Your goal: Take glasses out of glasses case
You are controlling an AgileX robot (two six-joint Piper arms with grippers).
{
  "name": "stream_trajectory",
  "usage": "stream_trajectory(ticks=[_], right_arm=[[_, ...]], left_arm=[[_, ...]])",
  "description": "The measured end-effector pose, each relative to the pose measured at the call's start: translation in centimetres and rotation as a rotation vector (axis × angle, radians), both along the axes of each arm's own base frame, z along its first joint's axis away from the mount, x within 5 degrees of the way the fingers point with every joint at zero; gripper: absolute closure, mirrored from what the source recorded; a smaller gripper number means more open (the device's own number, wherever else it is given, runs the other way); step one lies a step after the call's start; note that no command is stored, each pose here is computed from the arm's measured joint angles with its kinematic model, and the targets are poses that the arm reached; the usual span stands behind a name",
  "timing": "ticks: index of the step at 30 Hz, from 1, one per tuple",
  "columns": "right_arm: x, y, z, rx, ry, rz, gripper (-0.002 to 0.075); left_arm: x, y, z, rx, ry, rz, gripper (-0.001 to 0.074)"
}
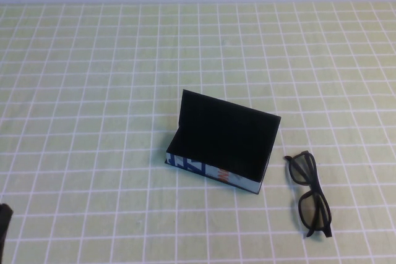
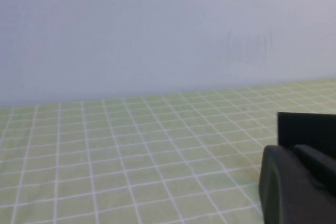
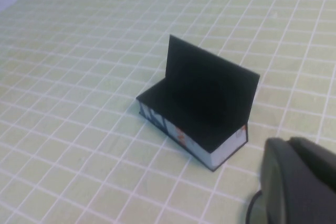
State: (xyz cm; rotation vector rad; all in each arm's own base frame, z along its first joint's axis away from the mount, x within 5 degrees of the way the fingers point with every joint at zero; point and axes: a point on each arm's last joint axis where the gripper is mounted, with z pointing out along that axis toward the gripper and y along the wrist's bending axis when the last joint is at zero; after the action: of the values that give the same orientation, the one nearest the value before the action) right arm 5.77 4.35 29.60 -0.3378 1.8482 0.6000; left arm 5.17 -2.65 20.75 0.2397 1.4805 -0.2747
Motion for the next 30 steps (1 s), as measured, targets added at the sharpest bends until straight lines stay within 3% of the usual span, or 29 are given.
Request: stream_trajectory(ticks=[8, 25, 30], right_arm=[[0.21, -0.01, 0.03, 0.020, -0.029, -0.013, 0.0742], [0.29, -0.12, -0.03, -0.008, -0.045, -0.020, 0.0743], [1.05, -0.99, -0.90, -0.037, -0.146, -0.144, 0.0743]], left_arm=[[0.32, 1.11, -0.17, -0.056, 0.016, 0.123, 0.0739], [0.30, 1.16, -0.14, -0.060, 0.012, 0.127, 0.0739], [0.30, 1.16, -0.14, -0.060, 0.012, 0.127, 0.0739]])
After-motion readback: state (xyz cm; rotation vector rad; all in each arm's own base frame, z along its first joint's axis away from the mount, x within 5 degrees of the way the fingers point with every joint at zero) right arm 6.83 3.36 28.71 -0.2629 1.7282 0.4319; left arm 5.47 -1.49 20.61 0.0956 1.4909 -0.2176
